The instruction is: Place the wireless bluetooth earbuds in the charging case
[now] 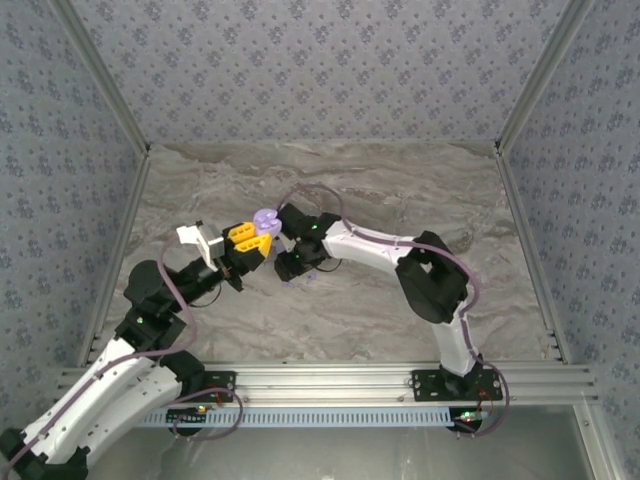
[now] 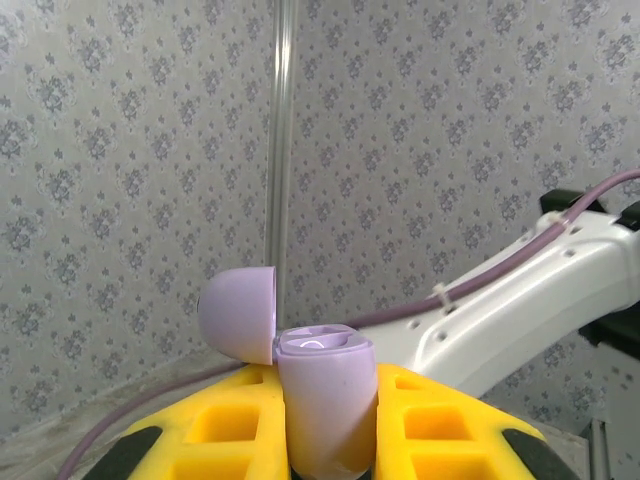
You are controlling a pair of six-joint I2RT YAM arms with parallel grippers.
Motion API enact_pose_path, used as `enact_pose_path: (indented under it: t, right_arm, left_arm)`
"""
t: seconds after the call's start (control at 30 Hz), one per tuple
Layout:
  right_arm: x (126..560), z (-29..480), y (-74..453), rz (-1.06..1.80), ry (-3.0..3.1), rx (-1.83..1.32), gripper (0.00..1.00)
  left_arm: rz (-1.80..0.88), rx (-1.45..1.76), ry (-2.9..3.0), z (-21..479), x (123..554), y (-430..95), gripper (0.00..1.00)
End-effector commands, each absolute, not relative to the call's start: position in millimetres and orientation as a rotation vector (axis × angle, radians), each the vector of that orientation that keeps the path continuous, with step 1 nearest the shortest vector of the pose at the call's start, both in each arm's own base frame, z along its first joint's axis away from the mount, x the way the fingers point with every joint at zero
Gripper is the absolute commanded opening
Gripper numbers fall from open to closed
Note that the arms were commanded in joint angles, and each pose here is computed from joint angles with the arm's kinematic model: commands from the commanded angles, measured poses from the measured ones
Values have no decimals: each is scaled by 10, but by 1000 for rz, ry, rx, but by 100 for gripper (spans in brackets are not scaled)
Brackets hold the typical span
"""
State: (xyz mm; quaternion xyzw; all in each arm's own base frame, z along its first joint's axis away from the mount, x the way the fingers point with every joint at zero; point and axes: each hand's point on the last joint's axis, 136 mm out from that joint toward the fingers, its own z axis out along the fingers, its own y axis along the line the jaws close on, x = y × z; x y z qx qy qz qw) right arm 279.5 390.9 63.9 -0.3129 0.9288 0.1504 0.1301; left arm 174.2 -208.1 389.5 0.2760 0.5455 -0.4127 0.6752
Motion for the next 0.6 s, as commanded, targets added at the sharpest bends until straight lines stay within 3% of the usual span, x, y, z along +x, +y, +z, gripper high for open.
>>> enact_pose_path:
  t: [0.0,0.57]
  right_arm:
    - [2734,521,3851,291,2747,-957,49]
    - [2632,241,4029,165,2753,-1060,44]
  left_arm:
    - [-911,621,1211,3918,1726,-2059,0]
    - [-908,622,1215,3908,1747,-2074,0]
